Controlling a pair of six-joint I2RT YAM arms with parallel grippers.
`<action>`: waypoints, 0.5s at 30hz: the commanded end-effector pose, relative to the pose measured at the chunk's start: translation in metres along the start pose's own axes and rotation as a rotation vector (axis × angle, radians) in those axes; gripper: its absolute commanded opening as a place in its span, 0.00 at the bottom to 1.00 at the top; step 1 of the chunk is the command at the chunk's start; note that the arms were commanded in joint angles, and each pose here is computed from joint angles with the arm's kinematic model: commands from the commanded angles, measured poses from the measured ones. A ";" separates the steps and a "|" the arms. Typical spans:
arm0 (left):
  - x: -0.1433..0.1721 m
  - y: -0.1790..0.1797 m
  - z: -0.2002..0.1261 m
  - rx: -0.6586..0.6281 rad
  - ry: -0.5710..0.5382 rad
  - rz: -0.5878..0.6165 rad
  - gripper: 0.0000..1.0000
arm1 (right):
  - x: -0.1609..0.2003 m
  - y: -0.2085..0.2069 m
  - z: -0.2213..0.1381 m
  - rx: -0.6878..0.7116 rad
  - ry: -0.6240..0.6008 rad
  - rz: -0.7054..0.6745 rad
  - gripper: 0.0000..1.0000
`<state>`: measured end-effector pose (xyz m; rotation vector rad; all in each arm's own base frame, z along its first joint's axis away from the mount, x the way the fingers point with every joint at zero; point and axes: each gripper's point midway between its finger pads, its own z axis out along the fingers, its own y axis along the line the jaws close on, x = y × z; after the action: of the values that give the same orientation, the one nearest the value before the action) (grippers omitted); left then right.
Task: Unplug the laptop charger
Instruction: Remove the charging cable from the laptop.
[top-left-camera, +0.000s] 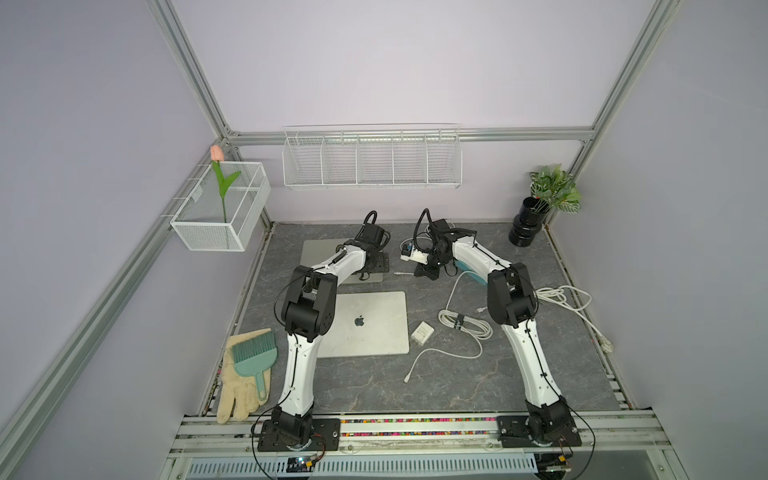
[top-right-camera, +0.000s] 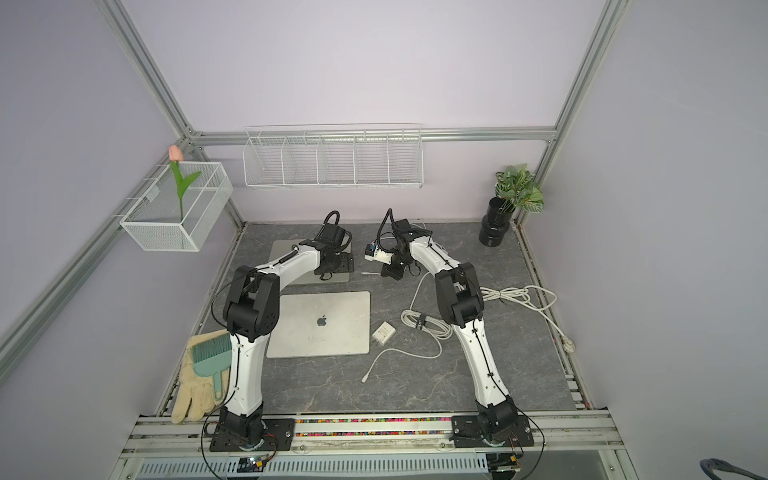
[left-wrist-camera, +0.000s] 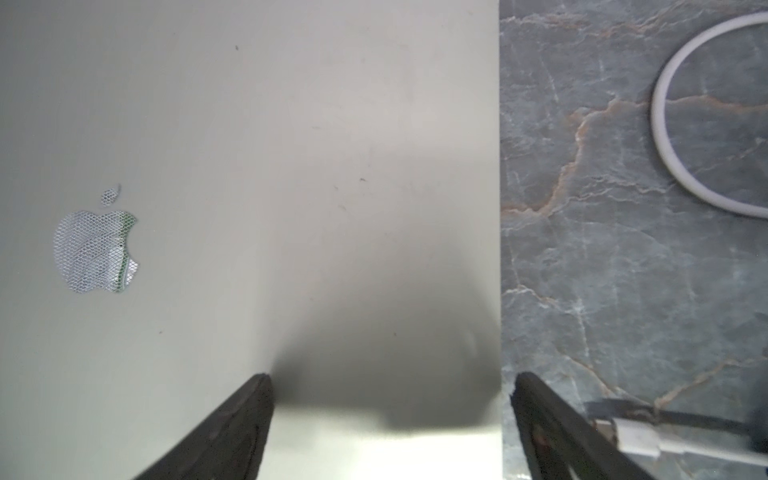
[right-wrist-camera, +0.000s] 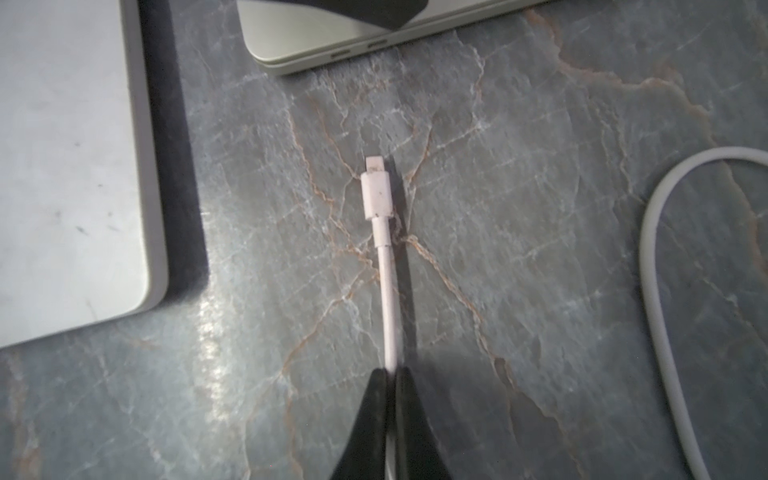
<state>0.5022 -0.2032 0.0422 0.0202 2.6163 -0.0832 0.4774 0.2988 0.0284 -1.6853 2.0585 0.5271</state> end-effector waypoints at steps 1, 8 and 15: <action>0.032 0.006 0.008 -0.006 0.077 -0.019 0.93 | -0.026 -0.001 -0.033 0.048 -0.075 -0.003 0.11; 0.002 0.011 -0.035 0.018 -0.088 -0.061 0.93 | -0.043 -0.003 -0.066 0.142 -0.142 0.046 0.54; -0.038 -0.003 -0.090 0.118 -0.254 -0.083 0.85 | -0.089 -0.006 -0.157 0.352 -0.283 0.144 0.65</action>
<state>0.4799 -0.1921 0.0873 -0.0293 2.4995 -0.1540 0.4802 0.2894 0.1462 -1.3581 2.0038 0.4222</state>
